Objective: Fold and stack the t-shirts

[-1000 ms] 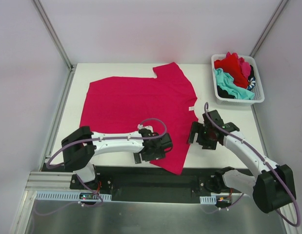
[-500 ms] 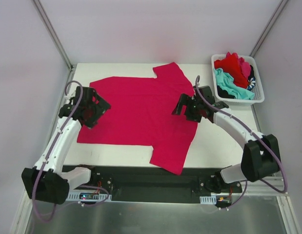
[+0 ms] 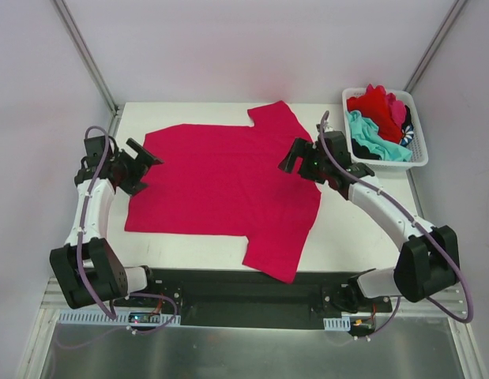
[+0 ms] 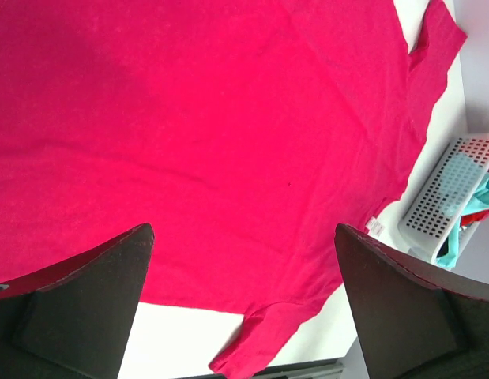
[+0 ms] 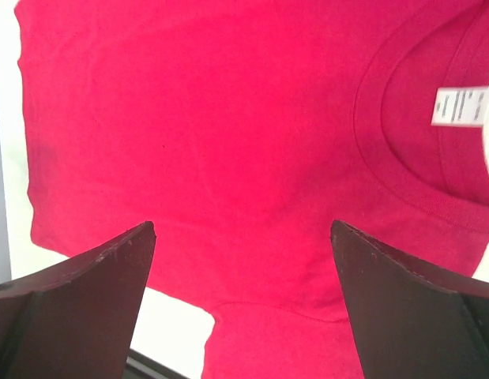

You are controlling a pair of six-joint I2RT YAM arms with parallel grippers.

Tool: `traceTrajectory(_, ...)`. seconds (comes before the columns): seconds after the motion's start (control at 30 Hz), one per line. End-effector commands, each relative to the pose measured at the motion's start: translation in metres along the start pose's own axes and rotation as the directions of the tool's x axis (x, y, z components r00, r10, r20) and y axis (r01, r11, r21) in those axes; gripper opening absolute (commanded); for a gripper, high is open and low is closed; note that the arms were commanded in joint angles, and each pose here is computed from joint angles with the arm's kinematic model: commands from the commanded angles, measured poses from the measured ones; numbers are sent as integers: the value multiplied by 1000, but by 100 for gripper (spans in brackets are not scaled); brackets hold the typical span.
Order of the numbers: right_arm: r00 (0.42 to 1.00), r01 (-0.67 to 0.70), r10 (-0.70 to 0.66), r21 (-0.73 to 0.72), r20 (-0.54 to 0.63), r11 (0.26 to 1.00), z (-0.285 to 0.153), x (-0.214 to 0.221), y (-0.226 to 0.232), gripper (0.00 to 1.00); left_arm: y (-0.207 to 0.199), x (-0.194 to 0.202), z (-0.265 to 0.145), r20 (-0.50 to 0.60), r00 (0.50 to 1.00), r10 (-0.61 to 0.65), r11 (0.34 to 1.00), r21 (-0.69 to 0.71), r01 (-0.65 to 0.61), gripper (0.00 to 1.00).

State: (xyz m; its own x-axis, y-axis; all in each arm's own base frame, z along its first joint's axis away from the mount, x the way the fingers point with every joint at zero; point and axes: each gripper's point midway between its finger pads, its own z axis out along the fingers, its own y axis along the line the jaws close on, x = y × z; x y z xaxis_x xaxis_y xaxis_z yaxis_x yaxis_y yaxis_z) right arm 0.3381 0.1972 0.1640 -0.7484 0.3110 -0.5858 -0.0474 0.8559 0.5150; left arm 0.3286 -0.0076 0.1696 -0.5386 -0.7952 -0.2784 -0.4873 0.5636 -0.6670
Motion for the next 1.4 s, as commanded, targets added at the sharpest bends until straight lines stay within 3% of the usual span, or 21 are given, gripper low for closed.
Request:
traceTrajectory(0.0,983,139,-138,0,125,990,-7,-43,19,96,-23,-16,0,40,995,91,993,77,-94,99)
traceTrajectory(0.13,947,257,-264,61,185,964,-3,-82,27,96,-19,-46,10,105,982,156,988,1,-157,99)
traceTrajectory(0.27,935,229,-245,88,256,969,11,-121,36,96,-34,-72,21,120,954,273,962,-8,-274,99)
traceTrajectory(0.33,948,178,-163,-31,273,984,21,-133,59,96,-39,-85,32,119,937,330,944,-24,-329,99)
traceTrajectory(0.43,980,31,1,-161,197,986,51,-139,62,96,-38,-98,53,93,931,352,936,-49,-349,99)
traceTrajectory(0.57,989,56,-20,-240,148,969,93,-126,64,96,-35,-109,79,63,939,339,940,-62,-335,99)
traceTrajectory(0.8,993,64,-55,-79,108,995,132,-115,20,96,-58,-133,115,35,932,361,932,30,-362,99)
traceTrajectory(1.13,999,44,-44,64,-3,997,165,-89,-25,96,-23,-114,175,-94,949,300,954,-1,-301,99)
traceTrajectory(1.37,998,26,-19,120,-58,992,180,-76,-47,96,-18,-115,189,-103,953,287,957,-18,-290,99)
